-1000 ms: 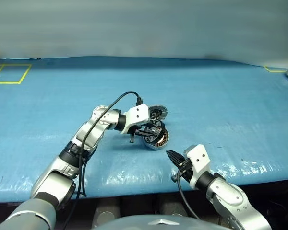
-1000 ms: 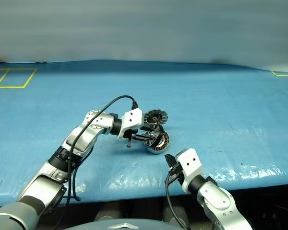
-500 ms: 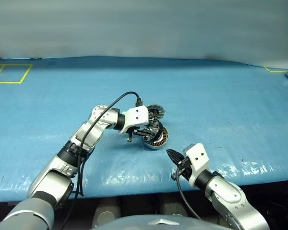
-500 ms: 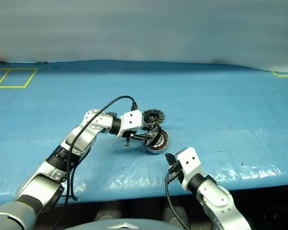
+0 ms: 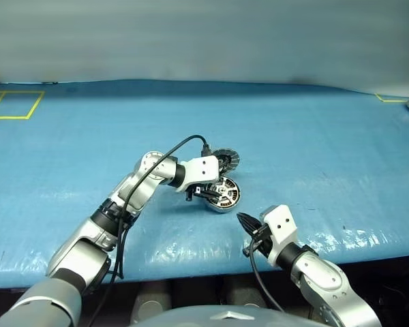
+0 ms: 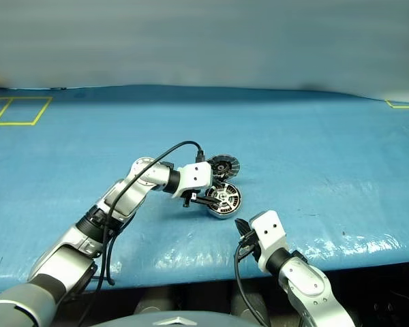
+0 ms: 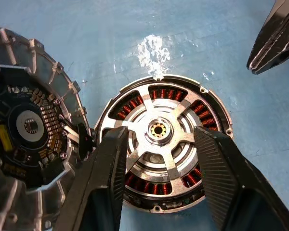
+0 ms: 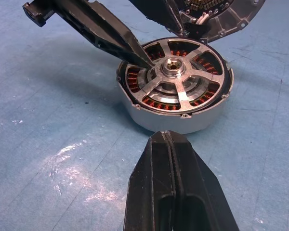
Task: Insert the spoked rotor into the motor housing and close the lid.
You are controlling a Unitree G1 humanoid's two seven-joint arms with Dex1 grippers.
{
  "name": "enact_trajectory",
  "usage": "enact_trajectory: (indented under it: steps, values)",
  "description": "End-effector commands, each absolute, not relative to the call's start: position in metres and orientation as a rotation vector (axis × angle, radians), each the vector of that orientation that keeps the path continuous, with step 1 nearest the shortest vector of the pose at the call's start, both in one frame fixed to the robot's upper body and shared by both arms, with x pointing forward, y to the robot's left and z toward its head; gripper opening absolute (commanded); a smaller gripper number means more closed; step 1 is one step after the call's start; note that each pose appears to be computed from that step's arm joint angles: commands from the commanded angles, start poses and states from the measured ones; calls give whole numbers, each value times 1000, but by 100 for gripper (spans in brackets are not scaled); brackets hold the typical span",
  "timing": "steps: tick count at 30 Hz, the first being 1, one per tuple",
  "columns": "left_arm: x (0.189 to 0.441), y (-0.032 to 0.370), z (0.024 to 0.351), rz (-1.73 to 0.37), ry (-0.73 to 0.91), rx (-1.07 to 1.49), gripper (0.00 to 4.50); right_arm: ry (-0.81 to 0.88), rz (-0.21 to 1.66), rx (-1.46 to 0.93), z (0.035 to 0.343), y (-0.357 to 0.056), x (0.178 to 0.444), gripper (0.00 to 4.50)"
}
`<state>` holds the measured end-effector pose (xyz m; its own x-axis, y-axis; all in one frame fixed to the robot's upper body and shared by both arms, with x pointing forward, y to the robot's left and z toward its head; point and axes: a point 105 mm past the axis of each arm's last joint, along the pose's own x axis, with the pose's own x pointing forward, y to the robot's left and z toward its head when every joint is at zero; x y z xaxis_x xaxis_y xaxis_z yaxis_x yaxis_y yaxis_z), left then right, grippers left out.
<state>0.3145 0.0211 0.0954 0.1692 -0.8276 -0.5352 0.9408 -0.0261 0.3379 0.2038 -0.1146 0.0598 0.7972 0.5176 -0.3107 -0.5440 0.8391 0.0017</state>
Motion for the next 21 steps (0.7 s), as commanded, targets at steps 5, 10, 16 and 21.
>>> enact_trajectory:
  steps: [5,10,16,21]
  values:
    - [306,22,148,-1456,1,495,221,260,583,-79,67,-111,205,0]
    - [302,45,143,-1426,36,349,221,238,604,-65,72,-108,208,0]
    - [332,76,138,-1102,-3,162,221,194,626,-60,84,-105,218,0]
    - [352,75,146,-1004,-39,-19,221,198,680,-75,87,-100,224,0]
